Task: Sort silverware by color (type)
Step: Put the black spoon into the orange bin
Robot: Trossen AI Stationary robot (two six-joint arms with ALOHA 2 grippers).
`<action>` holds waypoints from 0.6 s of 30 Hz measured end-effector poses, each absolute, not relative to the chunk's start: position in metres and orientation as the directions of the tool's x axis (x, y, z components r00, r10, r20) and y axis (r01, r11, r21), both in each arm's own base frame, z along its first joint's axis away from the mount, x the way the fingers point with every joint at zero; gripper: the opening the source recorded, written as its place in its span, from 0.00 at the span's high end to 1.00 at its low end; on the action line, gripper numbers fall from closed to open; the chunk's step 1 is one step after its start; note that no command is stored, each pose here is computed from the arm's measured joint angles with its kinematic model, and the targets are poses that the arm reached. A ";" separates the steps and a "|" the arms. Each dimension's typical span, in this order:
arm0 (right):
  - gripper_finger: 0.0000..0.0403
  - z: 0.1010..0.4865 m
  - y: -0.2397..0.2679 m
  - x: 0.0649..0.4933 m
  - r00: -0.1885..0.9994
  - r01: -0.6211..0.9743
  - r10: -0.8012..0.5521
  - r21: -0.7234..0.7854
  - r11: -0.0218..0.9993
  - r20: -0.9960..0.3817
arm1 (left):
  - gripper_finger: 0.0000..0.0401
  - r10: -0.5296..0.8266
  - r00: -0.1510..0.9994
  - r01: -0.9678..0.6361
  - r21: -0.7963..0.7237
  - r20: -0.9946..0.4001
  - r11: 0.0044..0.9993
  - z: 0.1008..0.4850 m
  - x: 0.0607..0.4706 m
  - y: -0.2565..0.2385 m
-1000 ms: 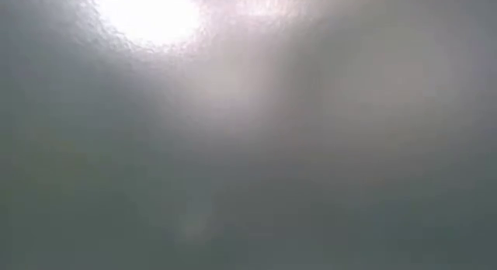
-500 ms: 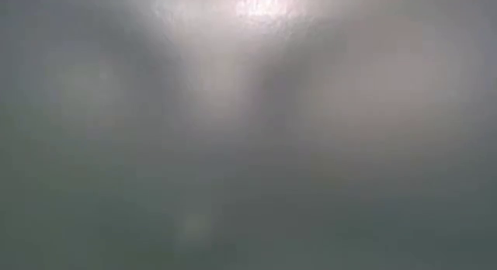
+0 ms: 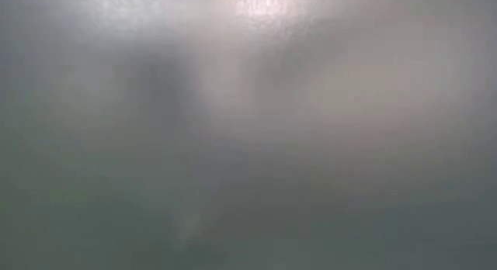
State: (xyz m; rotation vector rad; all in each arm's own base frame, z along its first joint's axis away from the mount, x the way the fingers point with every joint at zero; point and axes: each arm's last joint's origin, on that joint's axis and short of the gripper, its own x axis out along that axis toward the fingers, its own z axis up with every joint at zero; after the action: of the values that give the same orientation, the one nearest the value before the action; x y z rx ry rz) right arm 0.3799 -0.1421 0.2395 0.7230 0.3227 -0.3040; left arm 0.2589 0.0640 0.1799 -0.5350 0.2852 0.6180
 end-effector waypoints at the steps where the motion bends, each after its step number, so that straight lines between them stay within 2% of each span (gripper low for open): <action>1: 0.52 0.240 -0.142 0.380 0.908 0.379 -0.160 0.597 0.707 -0.386 | 1.00 0.472 0.782 -0.616 -0.387 -0.407 0.686 0.179 0.259 0.064; 12: 0.54 0.240 -0.143 0.380 0.905 0.385 -0.176 0.570 0.726 -0.387 | 1.00 0.443 0.819 -0.568 -0.406 -0.365 0.716 0.177 0.268 0.064; 15: 0.61 0.239 -0.143 0.379 0.901 0.391 -0.175 0.566 0.726 -0.398 | 1.00 0.443 0.819 -0.568 -0.406 -0.365 0.716 0.178 0.270 0.064; 18: 0.73 0.238 -0.143 0.379 0.897 0.396 -0.175 0.565 0.723 -0.405 | 1.00 0.443 0.819 -0.568 -0.406 -0.364 0.716 0.178 0.270 0.064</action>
State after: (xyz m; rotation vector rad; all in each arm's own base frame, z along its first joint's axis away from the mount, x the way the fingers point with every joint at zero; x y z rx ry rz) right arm 0.3789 -0.1431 0.2379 0.6952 0.3380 -0.3217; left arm 0.2696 0.0639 0.1776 -0.5288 0.2493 0.5662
